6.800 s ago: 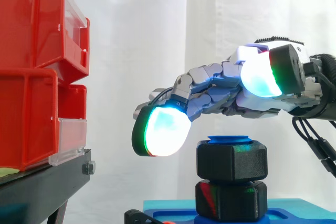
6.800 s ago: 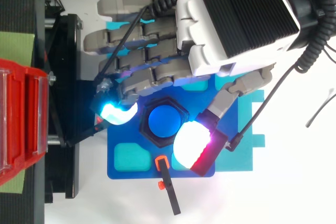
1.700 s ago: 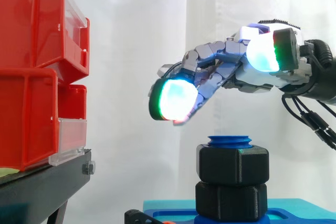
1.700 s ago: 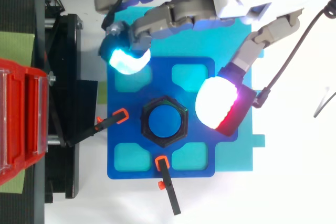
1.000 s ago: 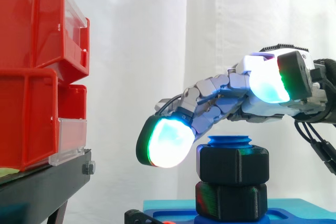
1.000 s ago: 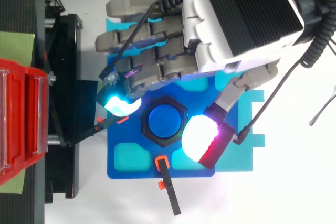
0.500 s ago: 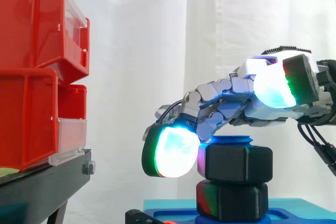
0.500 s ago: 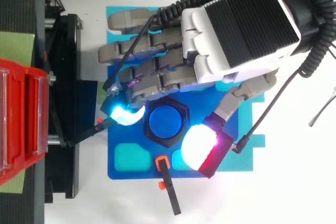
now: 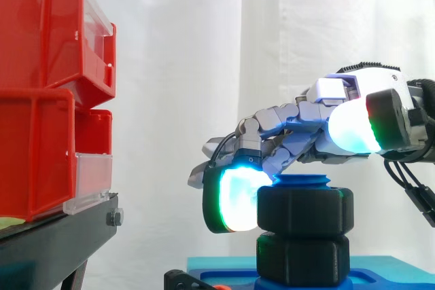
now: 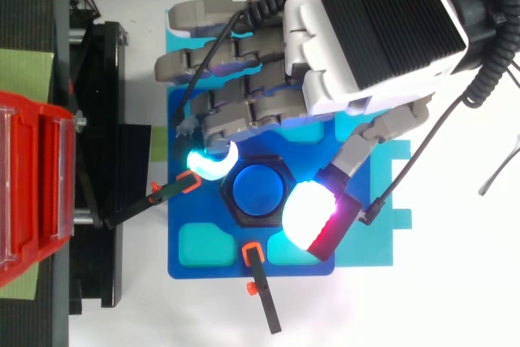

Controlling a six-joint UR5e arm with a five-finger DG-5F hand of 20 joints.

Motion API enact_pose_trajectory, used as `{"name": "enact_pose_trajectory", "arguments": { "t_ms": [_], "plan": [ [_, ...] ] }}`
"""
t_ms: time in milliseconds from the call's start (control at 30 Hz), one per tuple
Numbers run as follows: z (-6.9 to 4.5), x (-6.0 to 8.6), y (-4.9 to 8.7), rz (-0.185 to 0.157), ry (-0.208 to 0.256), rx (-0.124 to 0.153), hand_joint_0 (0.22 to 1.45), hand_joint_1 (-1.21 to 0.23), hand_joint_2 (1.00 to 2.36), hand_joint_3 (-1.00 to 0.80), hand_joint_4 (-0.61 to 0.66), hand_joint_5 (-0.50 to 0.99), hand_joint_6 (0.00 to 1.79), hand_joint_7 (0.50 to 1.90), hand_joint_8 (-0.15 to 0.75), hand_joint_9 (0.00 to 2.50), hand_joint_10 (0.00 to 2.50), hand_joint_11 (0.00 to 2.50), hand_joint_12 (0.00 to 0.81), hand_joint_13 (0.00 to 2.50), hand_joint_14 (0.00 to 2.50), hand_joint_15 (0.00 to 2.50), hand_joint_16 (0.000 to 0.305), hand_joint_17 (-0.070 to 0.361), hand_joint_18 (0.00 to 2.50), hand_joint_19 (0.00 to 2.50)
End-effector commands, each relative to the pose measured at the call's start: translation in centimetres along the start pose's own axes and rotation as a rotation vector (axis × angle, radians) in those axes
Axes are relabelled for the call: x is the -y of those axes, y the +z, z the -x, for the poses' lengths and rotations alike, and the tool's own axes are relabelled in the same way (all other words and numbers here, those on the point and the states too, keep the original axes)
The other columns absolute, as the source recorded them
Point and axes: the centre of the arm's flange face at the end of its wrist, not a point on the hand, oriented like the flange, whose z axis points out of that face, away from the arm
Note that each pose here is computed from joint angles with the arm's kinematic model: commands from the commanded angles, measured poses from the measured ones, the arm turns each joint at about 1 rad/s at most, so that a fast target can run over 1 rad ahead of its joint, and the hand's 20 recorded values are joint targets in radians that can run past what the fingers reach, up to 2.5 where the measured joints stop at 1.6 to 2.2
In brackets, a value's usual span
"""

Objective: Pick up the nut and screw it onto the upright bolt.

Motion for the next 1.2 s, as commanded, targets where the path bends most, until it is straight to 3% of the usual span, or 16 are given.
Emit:
{"name": "enact_pose_trajectory", "arguments": {
  "t_ms": [0,300,367,567,767,933,967,1000,1167],
  "plan": [
    [0.1,0.1,-0.1,0.0,-0.001,0.002,0.51,-0.23,1.0,-0.5,0.23,-0.03,0.5,1.34,0.287,0.76,0.0,0.0,0.279,0.3,0.0,0.0,0.03,0.067,0.0,0.0],
    [0.3,0.6,-0.6,0.017,-0.005,0.001,0.53,-0.25,1.0,-0.5,0.07,0.05,0.5,1.4,0.222,1.14,0.0,0.0,0.213,0.56,0.0,0.0,0.019,0.043,0.2,0.0],
    [1.1,0.6,-0.4,0.028,-0.014,0.014,0.53,-0.25,1.0,-0.5,0.06,0.06,0.5,1.41,0.223,1.17,0.0,0.0,0.207,0.58,0.0,0.0,0.019,0.042,0.23,0.0],
    [1.6,0.7,0.1,0.048,-0.044,0.067,0.53,-0.25,1.0,-0.5,0.06,0.07,0.52,1.39,0.231,1.27,0.0,0.0,0.194,0.66,0.0,0.0,0.016,0.037,0.31,0.0],
    [2.0,1.2,-0.3,0.058,-0.052,0.072,0.53,-0.26,1.0,-0.5,0.06,0.07,0.5,1.42,0.208,1.3,0.0,0.0,0.167,0.69,0.0,0.0,0.015,0.034,0.36,0.0],
    [2.8,1.9,-0.7,0.069,-0.065,0.085,0.52,-0.23,1.0,-0.5,0.23,-0.02,0.5,1.13,0.253,1.13,0.0,0.0,0.206,0.62,0.0,0.0,0.019,0.043,0.28,0.0],
    [4.1,2.0,-0.7,0.085,-0.08,0.101,0.51,-0.23,1.0,-0.5,0.25,-0.03,0.5,1.1,0.26,1.12,0.0,0.0,0.211,0.61,0.0,0.0,0.019,0.044,0.27,0.0],
    [4.2,2.0,-0.6,0.087,-0.082,0.103,0.51,-0.22,1.0,-0.5,0.27,-0.05,0.5,1.01,0.263,1.05,0.0,0.0,0.222,0.56,0.0,0.0,0.022,0.048,0.22,0.0],
    [4.4,2.1,-0.6,0.089,-0.089,0.109,0.5,-0.21,1.0,-0.5,0.17,-0.15,0.5,0.78,0.209,0.78,0.0,0.0,0.223,0.42,0.0,0.0,0.023,0.052,0.08,0.0]
  ]
}}
